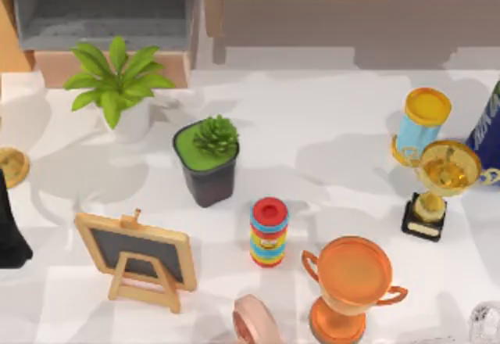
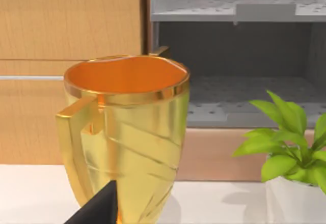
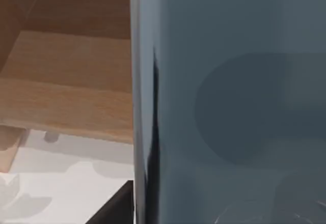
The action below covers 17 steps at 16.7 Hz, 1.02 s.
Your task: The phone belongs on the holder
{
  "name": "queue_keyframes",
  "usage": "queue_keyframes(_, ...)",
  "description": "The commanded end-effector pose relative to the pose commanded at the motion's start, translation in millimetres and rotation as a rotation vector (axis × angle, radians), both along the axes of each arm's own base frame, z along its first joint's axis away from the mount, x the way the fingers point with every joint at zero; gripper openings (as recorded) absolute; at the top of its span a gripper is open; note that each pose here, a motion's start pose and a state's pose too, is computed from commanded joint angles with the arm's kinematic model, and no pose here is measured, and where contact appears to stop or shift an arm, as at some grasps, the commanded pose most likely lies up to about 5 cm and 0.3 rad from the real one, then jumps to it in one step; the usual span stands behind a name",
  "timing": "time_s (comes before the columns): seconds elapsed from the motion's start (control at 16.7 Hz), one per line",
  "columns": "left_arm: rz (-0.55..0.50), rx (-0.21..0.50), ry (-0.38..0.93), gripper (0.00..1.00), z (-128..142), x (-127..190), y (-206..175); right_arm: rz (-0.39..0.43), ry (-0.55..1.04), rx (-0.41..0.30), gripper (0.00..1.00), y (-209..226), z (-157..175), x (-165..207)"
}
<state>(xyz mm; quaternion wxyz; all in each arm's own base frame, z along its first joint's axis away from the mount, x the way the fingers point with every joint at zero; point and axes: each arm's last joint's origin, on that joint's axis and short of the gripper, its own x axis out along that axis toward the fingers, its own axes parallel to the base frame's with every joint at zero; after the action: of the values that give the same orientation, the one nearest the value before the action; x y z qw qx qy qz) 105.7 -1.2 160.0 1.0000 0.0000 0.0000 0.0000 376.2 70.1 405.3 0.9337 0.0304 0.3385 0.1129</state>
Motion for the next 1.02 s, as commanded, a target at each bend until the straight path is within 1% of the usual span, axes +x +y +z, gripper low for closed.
queue_keyframes(0.12, 0.000, 0.000, 0.000, 1.00, 0, 0, 0, -0.063, -0.083, -0.025, 0.00, -43, 8, -12)
queue_keyframes(0.18, 0.000, 0.000, 0.000, 1.00, 0, 0, 0, -0.099, -0.113, -0.043, 0.00, -65, 6, -16)
queue_keyframes(0.36, 0.000, 0.000, 0.000, 1.00, 0, 0, 0, -0.204, -0.166, -0.103, 0.00, -129, -11, -30)
queue_keyframes(0.54, 0.000, 0.000, 0.000, 1.00, 0, 0, 0, -0.287, -0.174, -0.150, 0.00, -186, -45, -46)
queue_keyframes(0.66, 0.000, 0.000, 0.000, 1.00, 0, 0, 0, -0.324, -0.171, -0.167, 0.00, -217, -73, -60)
queue_keyframes(0.84, 0.000, 0.000, 0.000, 1.00, 0, 0, 0, -0.355, -0.172, -0.170, 0.00, -251, -113, -83)
queue_keyframes(1.02, 0.000, 0.000, 0.000, 1.00, 0, 0, 0, -0.365, -0.186, -0.158, 0.00, -272, -146, -107)
